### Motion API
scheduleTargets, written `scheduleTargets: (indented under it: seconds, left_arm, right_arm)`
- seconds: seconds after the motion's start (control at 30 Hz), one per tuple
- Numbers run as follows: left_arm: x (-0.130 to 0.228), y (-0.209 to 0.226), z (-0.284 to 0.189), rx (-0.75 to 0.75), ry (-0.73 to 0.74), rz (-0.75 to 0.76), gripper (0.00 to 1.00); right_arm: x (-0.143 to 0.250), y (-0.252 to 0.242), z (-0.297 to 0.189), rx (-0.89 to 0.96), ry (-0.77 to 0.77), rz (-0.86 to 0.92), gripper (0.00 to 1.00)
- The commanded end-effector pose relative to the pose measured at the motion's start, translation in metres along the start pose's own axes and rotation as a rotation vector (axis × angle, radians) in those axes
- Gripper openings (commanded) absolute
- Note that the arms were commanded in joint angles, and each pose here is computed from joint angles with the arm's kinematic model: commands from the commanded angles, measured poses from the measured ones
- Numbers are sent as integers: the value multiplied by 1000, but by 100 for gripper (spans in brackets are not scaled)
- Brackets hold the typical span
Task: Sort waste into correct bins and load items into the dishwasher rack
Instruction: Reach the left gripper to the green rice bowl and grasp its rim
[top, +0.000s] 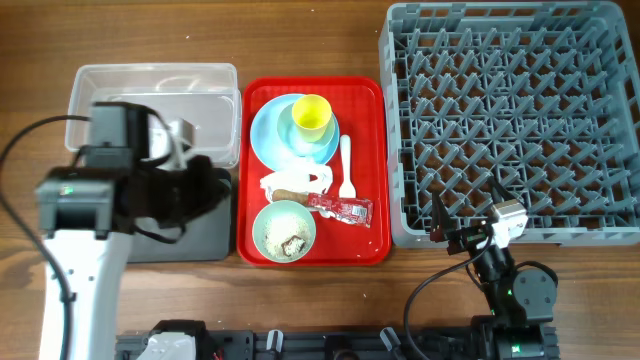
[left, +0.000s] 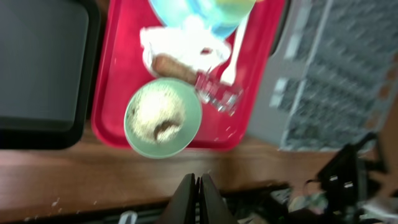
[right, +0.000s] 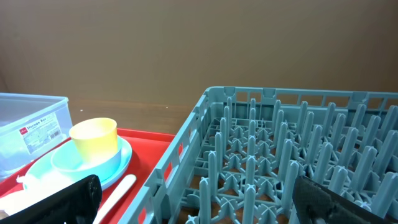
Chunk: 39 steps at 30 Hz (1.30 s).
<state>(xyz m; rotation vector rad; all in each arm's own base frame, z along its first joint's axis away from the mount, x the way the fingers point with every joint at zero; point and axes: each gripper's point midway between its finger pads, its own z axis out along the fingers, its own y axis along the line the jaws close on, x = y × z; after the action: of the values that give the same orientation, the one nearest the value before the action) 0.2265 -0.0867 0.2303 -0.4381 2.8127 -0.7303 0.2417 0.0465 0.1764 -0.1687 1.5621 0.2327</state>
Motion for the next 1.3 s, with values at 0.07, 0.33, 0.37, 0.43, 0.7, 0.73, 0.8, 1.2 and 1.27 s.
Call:
scheduleTargets:
  seconds: [0.07, 0.33, 0.37, 0.43, 0.7, 0.73, 0.8, 1.2, 1.27]
  left_arm:
    - [27, -9, 55, -162, -13, 44, 25]
    - [77, -51, 159, -217, -24, 285, 70]
    - [80, -51, 168, -229, -13, 294, 85]
    - [79, -48, 176, -249, -8, 294, 100]
    - [57, -42, 182, -309, -124, 301, 49]
    - [57, -38, 186, -323, -116, 301, 48]
    - [59, -34, 193, -346, -102, 302, 47]
    - [66, -10, 214, -425, -54, 301, 39]
    - [68, -6, 219, -442, -48, 279, 38]
  right_arm:
    - [-2, -2, 0, 10, -8, 12, 100]
    - [-2, -2, 0, 10, -8, 12, 100]
    - [-2, -2, 0, 10, -8, 11, 100]
    - [-2, -2, 0, 10, -8, 12, 100]
    - [-2, -2, 0, 10, -8, 12, 100]
    - [-2, -2, 0, 11, -8, 11, 100]
    - [-2, -2, 0, 10, -8, 12, 100]
    - [-2, -2, 0, 10, -8, 12, 100]
    - [-2, -2, 0, 10, -8, 12, 100]
